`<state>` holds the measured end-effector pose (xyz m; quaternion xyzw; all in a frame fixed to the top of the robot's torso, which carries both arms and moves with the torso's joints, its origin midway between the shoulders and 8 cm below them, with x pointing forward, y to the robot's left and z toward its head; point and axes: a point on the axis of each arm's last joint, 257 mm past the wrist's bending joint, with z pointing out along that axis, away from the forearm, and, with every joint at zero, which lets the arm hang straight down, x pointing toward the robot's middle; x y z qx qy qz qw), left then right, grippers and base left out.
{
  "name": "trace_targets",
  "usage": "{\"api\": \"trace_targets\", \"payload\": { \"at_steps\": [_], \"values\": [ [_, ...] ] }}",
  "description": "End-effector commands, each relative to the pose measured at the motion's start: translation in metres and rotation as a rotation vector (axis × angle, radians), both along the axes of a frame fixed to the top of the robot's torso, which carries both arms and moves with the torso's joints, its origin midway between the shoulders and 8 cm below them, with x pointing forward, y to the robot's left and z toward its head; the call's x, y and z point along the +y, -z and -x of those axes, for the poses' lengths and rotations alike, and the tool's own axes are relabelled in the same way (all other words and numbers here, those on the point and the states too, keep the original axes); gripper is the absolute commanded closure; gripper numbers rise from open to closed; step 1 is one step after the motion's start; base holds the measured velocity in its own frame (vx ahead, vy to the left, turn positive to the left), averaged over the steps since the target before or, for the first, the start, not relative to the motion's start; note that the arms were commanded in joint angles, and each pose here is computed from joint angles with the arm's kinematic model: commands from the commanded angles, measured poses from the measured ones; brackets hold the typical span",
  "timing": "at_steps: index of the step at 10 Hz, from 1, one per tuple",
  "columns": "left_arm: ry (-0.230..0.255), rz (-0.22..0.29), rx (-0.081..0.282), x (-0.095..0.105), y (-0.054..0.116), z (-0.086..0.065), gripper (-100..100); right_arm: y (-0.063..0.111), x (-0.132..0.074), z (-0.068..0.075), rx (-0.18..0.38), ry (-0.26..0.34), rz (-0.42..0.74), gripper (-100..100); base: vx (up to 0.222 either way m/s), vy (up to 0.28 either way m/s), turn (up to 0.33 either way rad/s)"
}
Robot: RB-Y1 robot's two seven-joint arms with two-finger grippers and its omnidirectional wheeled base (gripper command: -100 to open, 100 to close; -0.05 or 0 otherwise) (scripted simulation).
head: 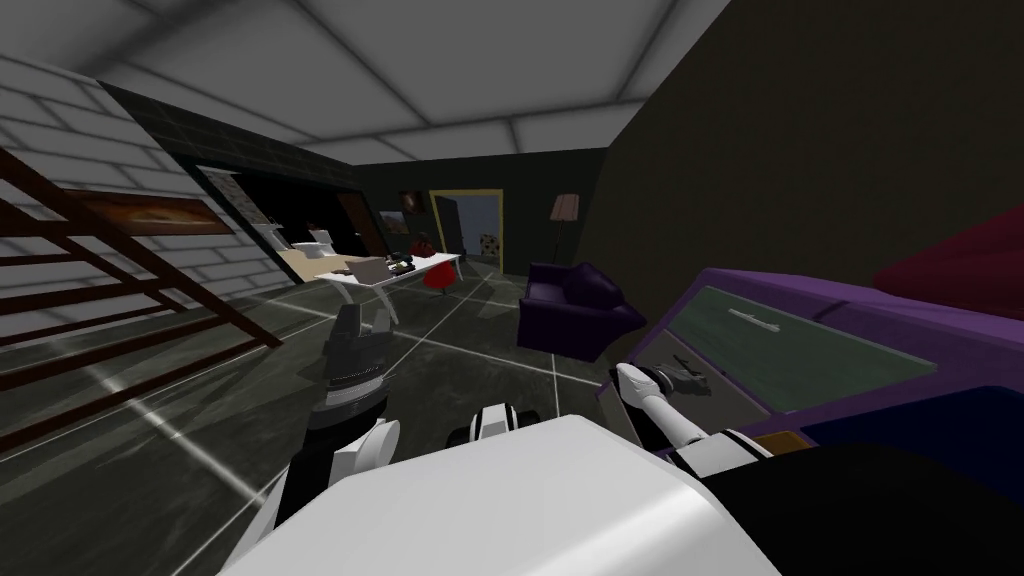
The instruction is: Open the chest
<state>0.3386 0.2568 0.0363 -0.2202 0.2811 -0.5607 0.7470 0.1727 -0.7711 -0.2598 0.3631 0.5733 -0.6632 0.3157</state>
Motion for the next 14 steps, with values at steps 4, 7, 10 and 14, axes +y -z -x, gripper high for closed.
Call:
{"api": "trace_targets", "payload": {
  "at_steps": [4, 7, 10, 14],
  "values": [
    [0.000, 0.000, 0.000, 0.000, 0.000, 0.000, 0, -0.003, 0.025, -0.032, -0.004, -0.084, 0.006, 100, 0.057, -0.010, -0.161],
    [0.000, 0.000, 0.000, 0.000, 0.000, 0.000, 0, -0.001, 0.048, -0.051, -0.003, -0.143, 0.004, 100, 0.070, -0.004, -0.173],
    [0.000, 0.000, 0.000, 0.000, 0.000, 0.000, 0, -0.001, 0.061, -0.063, -0.011, -0.178, 0.001, 100, 0.063, 0.004, -0.137],
    [0.000, 0.000, 0.000, 0.000, 0.000, 0.000, 0, -0.001, 0.069, -0.075, -0.012, -0.199, 0.000, 100, 0.034, 0.006, -0.081]
  ]
}}
